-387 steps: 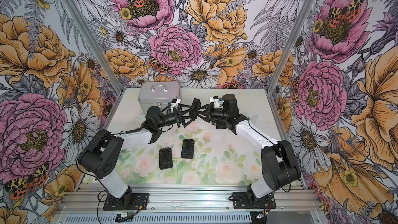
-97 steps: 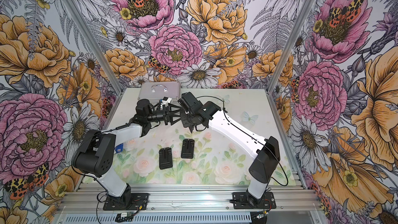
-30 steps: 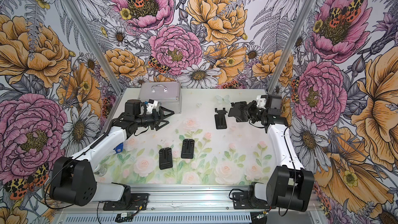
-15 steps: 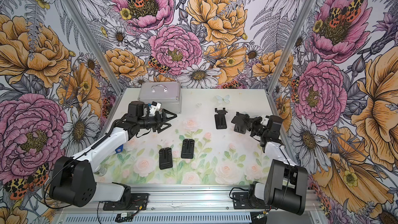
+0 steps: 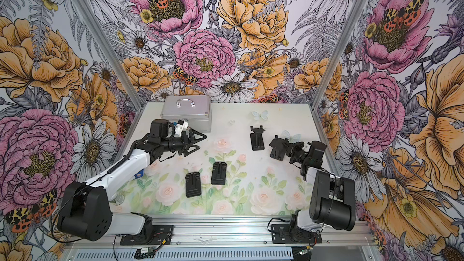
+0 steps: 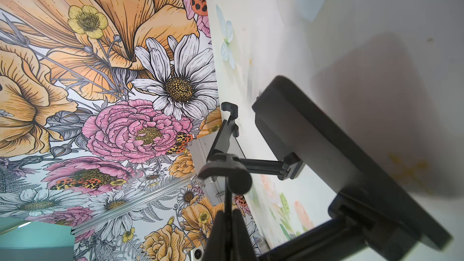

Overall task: Open the phone stand
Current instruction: Place the phone stand at the center of the board.

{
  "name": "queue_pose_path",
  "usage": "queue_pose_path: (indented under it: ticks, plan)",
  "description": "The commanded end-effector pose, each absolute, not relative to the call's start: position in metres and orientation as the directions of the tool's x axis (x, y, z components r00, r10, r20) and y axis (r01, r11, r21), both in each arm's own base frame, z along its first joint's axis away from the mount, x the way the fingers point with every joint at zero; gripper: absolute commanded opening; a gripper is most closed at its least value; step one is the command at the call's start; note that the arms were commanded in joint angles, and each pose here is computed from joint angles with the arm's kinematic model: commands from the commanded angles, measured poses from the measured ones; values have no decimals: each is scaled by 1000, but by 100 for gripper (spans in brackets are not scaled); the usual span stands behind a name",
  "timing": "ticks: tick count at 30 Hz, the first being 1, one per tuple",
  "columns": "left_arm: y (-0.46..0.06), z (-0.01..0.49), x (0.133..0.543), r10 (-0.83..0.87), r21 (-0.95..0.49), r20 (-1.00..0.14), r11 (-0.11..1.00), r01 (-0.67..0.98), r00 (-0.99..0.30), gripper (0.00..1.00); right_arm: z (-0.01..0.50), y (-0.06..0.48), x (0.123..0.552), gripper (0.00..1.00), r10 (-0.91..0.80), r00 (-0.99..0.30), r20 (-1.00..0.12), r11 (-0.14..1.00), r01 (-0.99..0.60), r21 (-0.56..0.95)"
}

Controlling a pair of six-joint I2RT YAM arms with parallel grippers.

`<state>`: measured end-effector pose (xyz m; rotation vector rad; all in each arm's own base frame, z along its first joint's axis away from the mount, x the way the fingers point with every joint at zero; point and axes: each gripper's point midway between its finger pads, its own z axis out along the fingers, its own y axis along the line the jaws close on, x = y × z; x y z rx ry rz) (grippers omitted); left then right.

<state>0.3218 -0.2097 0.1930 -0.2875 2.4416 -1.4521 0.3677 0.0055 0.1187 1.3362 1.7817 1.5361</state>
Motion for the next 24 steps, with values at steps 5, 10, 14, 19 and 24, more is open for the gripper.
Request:
queue_pose_path:
  ticks: [5,10,14,19,24]
  plan:
    - [-210,185,318,-299,-867,-157,497,-13,-941,99,109,1,370,0,857,-420,299,-148,354,924]
    - [-210,183,317,-296,-867,-155,499,-14,-943,99,97,-2,370,0,852,-391,348,-203,366,908]
    - [-210,181,316,-295,-866,-151,500,-17,-944,99,99,-4,372,1,855,-386,346,-207,358,910]
    - [-210,180,317,-291,-866,-149,499,-17,-945,99,102,-6,377,15,855,-382,350,-214,354,910]
    - [-211,179,318,-286,-866,-147,500,-16,-947,99,108,-11,385,24,856,-371,360,-233,345,909]
